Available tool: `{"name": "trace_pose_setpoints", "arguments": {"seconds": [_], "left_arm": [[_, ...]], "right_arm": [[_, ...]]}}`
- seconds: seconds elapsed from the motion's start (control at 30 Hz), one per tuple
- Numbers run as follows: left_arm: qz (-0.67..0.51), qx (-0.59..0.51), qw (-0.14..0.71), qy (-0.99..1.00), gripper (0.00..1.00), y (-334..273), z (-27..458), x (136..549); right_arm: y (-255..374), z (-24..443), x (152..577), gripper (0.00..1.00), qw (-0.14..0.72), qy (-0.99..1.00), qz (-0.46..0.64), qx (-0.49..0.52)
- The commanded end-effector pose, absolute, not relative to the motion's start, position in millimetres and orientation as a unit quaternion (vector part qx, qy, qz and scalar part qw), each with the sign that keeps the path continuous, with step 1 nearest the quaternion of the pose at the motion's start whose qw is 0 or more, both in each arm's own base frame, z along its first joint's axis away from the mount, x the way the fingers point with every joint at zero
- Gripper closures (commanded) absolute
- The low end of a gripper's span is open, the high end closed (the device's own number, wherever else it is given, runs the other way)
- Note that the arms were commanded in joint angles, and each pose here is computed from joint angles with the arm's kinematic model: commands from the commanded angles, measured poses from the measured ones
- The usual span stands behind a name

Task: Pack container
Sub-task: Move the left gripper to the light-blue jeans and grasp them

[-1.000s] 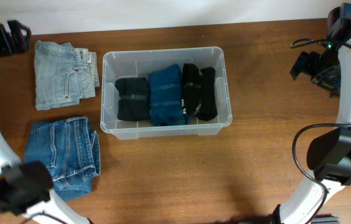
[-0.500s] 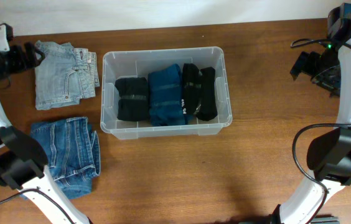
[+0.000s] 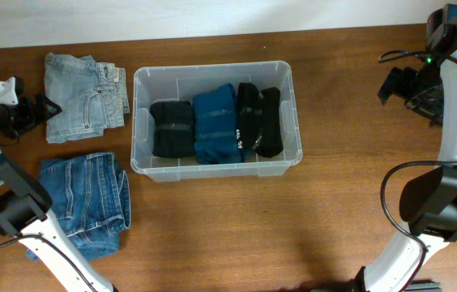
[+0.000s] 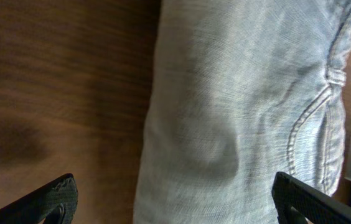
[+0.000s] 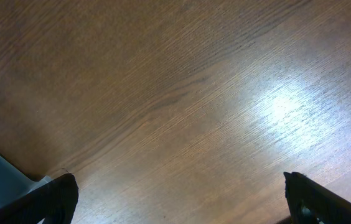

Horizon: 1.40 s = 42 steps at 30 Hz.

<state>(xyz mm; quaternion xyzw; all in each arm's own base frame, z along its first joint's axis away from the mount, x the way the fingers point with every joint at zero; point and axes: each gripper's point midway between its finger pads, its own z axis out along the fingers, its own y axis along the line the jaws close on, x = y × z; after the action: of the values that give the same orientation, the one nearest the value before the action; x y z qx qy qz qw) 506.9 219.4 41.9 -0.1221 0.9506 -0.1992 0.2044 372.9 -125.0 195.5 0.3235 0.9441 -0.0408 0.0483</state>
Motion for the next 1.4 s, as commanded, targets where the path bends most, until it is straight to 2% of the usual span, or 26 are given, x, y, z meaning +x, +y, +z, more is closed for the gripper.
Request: {"name": "trace_pose_setpoints", "arguments": {"seconds": [0.0,0.3,0.73,1.0,1.03,1.07,1.13,1.2,1.3,1.37], "left_arm": [[-0.232,-0.101,0.221,0.942,0.01,211.0,37.6,514.5],[-0.255,-0.102,0.2,0.941,0.01,199.2,10.0,514.1],[-0.264,-0.061,0.188,0.944,0.01,153.5,9.1,529.6],[-0.267,-0.061,0.179,0.945,0.01,148.5,2.4,528.3],[-0.267,-0.062,0.179,0.945,0.07,149.2,2.4,528.2],[-0.266,-0.062,0.18,0.945,0.26,150.2,2.5,528.2],[-0.266,-0.063,0.18,0.945,0.43,150.6,2.5,528.1],[-0.266,-0.063,0.18,0.945,0.64,151.4,2.5,527.9],[-0.269,-0.081,0.179,0.943,0.76,153.4,6.3,529.0],[-0.278,-0.083,0.185,0.939,0.93,153.1,14.2,531.0]], "right_arm": [[-126.0,194.2,372.2,0.02,0.046,0.942,-0.041,0.331],[-126.0,194.2,372.2,0.02,0.046,0.942,-0.041,0.331],[-126.1,194.2,372.2,0.02,0.046,0.942,-0.041,0.331],[-126.0,194.2,372.2,0.01,0.046,0.942,-0.041,0.331],[-126.1,194.2,372.2,0.01,0.046,0.942,-0.041,0.33],[-126.0,194.2,372.2,0.01,0.046,0.942,-0.041,0.331],[-126.0,194.2,372.2,0.02,0.046,0.942,-0.041,0.331],[-126.1,194.2,372.2,0.02,0.046,0.942,-0.041,0.331],[-126.0,194.2,372.2,0.02,0.046,0.942,-0.041,0.33],[-126.0,194.2,372.2,0.02,0.046,0.942,-0.041,0.331]]}}
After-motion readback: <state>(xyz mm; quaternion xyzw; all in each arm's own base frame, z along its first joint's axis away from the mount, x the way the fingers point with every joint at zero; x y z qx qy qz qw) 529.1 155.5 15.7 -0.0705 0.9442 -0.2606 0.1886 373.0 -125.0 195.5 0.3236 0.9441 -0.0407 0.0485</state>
